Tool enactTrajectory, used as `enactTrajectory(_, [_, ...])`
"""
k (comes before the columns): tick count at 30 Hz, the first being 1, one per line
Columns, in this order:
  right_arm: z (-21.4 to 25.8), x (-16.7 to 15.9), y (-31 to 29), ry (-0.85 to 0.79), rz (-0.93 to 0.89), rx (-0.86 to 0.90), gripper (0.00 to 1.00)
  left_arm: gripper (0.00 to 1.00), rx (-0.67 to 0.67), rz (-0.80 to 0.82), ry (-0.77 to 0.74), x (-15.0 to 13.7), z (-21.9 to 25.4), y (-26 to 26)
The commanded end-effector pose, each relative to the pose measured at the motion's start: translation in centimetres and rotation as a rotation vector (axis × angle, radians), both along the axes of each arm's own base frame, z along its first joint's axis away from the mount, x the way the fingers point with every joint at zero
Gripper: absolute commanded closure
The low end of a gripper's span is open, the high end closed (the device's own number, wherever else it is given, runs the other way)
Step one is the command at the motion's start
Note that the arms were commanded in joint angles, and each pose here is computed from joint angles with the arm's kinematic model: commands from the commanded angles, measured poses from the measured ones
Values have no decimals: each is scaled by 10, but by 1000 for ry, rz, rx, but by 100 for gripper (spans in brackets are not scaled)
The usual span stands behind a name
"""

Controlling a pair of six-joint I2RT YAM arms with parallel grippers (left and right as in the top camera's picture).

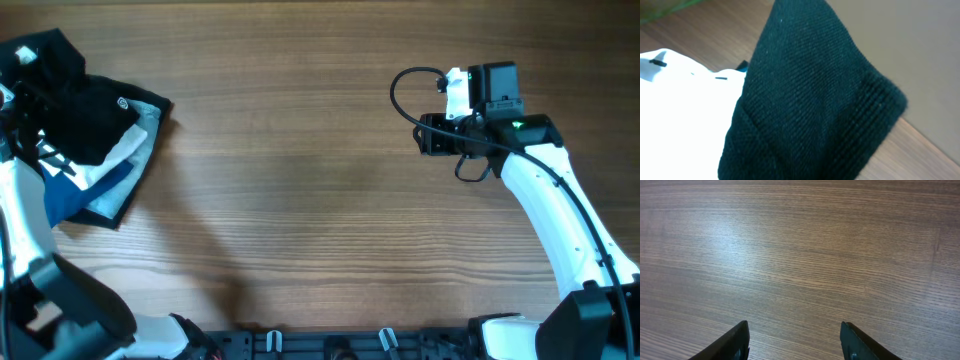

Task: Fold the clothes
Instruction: 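Carry the folded black shirt with the left gripper onto the left clothes stack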

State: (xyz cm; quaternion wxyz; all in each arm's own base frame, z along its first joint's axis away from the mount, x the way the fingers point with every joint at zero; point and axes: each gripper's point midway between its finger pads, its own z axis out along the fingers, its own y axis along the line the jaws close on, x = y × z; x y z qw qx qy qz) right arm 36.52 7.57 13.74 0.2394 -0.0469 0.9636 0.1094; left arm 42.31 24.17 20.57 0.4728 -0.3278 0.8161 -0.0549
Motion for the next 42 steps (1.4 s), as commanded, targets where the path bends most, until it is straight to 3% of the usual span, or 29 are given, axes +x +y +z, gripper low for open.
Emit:
enactTrajectory(1, [2, 2, -3, -1, -18, -6, 41, 94, 57, 79, 3, -2, -8, 34])
enactTrajectory(2, [2, 2, -3, -1, -18, -6, 41, 89, 73, 104, 1, -3, -8, 42])
enactTrajectory(3, [2, 2, -3, -1, -18, -6, 41, 76, 88, 132, 1, -6, -7, 50])
enactTrajectory(4, [2, 2, -3, -1, -19, -6, 41, 32, 100, 158, 1, -10, -5, 58])
enactTrajectory(5, [2, 2, -3, -1, -18, -6, 41, 10, 101, 173, -5, -14, -4, 64])
enactTrajectory(6, [2, 2, -3, -2, -19, -6, 41, 0, 102, 184, -9, -17, -1, 68])
enactTrajectory(11, [3, 3, -3, -8, -18, -5, 40, 0, 117, 152, -90, -23, 36, 62])
enactTrajectory(16, [3, 3, -3, -8, -18, -5, 40, 0, 106, -32, -199, -8, 78, 6])
enactTrajectory(19, [3, 3, -3, -8, -19, -5, 40, 0, 71, -149, -208, 9, 79, -34])
enactTrajectory(23, [2, 3, -3, -4, -26, -1, 40, 0, 27, -200, -156, 24, 54, -56])
enactTrajectory(28, [2, 3, -3, 0, -40, 6, 40, 0, -31, -170, -63, 32, 2, -40])
enactTrajectory(34, [1, 0, -3, 12, -41, 4, 40, 0, -145, -63, 75, 14, -79, 9])
enactTrajectory(42, [1, 0, -3, 15, -41, 4, 40, 0, -164, -42, 90, 7, -88, 18])
